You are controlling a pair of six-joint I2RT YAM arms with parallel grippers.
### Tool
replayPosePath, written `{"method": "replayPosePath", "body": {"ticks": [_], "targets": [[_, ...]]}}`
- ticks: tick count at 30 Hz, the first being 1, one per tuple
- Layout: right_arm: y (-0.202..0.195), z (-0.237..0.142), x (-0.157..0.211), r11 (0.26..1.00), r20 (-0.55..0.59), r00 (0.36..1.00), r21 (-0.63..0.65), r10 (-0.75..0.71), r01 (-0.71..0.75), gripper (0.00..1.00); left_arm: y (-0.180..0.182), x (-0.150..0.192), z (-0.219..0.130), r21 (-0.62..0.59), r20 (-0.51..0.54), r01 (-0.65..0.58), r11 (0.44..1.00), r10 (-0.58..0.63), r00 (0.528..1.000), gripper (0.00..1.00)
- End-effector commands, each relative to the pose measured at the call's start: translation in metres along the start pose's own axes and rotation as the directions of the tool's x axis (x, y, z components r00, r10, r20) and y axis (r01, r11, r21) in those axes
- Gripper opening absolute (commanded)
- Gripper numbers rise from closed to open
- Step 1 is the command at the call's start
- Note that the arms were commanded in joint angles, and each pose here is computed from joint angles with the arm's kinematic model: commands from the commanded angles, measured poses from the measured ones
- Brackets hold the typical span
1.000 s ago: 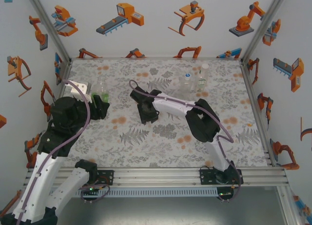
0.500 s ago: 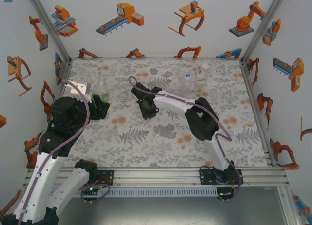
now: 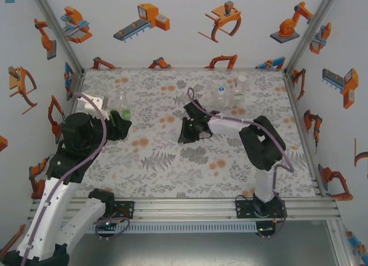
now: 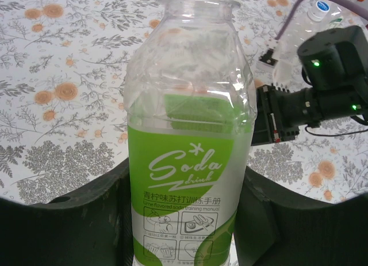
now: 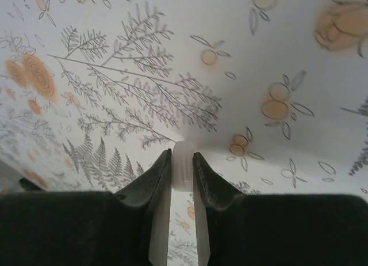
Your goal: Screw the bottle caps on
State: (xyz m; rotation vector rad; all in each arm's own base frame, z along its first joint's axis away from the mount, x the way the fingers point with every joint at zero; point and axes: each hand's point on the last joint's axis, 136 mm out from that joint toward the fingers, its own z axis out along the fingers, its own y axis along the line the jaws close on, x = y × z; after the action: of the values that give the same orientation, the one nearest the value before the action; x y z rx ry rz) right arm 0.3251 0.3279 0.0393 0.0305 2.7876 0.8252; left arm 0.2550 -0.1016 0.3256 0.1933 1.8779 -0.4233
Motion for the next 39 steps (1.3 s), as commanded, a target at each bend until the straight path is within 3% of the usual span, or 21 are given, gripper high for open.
{"method": "replayPosePath", "body": {"ticks": [1,6,11,17,25,39], "targets": [[-0.001,-0.007,0.0,0.988,0.042,0.992,-0.102,0.121,-0.116,0.29,-0.004,-0.005,0.002,0.028,0.028,0.029,0.999,-0.029,0.999,0.1],[-0.044,-0.02,0.006,0.98,0.092,0.976,-0.017,0.2,-0.199,0.41,-0.004,-0.006,0.002,0.032,0.03,0.032,0.999,-0.033,0.999,0.09],[-0.064,-0.028,0.003,0.972,0.123,0.974,0.122,0.188,-0.203,0.45,-0.004,-0.007,0.001,0.031,0.036,0.033,0.999,-0.034,0.999,0.09],[-0.053,-0.025,0.001,0.954,0.039,0.999,0.298,0.021,-0.032,0.46,-0.003,-0.007,-0.002,0.023,0.035,0.029,0.999,-0.03,0.999,0.09],[-0.029,-0.021,0.008,0.865,-0.094,0.978,0.458,-0.184,0.206,0.47,-0.003,-0.007,0.002,0.028,0.03,0.033,0.999,-0.034,0.999,0.09],[-0.017,-0.015,0.026,0.848,-0.152,0.96,0.45,-0.234,0.278,0.44,-0.003,-0.003,0.006,0.035,0.021,0.048,0.998,-0.049,0.999,0.08]]}}
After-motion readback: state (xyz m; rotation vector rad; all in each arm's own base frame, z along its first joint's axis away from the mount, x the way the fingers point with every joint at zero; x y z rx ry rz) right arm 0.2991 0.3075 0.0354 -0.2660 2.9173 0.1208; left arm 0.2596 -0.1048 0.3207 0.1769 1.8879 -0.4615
